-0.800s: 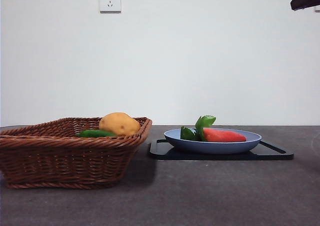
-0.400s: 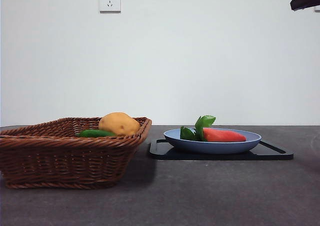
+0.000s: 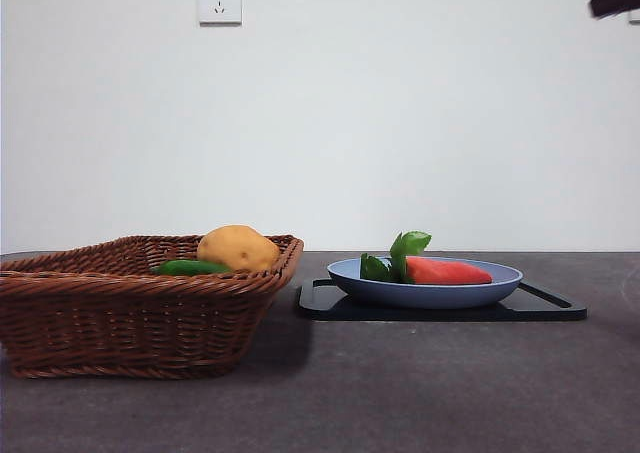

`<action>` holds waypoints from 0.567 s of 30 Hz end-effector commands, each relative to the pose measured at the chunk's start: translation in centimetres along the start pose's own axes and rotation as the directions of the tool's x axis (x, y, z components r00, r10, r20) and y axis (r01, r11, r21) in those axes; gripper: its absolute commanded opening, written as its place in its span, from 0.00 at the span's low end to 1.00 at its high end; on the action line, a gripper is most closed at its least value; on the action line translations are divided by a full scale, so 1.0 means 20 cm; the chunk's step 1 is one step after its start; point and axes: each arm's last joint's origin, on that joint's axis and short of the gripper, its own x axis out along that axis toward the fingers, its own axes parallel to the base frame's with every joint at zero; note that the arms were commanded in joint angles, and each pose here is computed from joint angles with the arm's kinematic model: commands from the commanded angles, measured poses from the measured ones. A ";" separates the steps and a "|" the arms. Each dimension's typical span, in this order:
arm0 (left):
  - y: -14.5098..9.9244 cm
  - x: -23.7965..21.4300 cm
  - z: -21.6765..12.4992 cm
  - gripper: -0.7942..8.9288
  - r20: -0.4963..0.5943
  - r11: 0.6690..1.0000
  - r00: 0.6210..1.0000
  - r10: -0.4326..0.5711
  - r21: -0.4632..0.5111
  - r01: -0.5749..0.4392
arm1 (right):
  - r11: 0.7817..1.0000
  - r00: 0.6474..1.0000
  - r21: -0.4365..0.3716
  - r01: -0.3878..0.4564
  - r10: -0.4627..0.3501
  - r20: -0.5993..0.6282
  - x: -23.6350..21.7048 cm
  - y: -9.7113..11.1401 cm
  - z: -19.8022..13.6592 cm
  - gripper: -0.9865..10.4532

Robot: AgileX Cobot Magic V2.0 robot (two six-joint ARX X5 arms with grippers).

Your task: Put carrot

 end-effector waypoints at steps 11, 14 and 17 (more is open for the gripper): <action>0.00 0.00 -0.01 0.09 0.001 1.000 1.000 0.003 -0.010 -0.003 | 0.937 0.926 0.096 0.335 -0.346 0.153 -0.16 -0.21 -0.18 0.09; 0.00 0.00 -0.01 0.09 0.000 1.000 1.000 0.003 -0.010 -0.003 | 0.941 0.930 0.101 0.324 -0.336 0.148 -0.13 -0.23 -0.28 0.09; 0.00 0.00 -0.01 0.09 0.000 1.000 1.000 0.003 -0.010 -0.003 | 0.940 0.932 0.106 0.325 -0.338 0.133 -0.10 -0.24 -0.37 0.09</action>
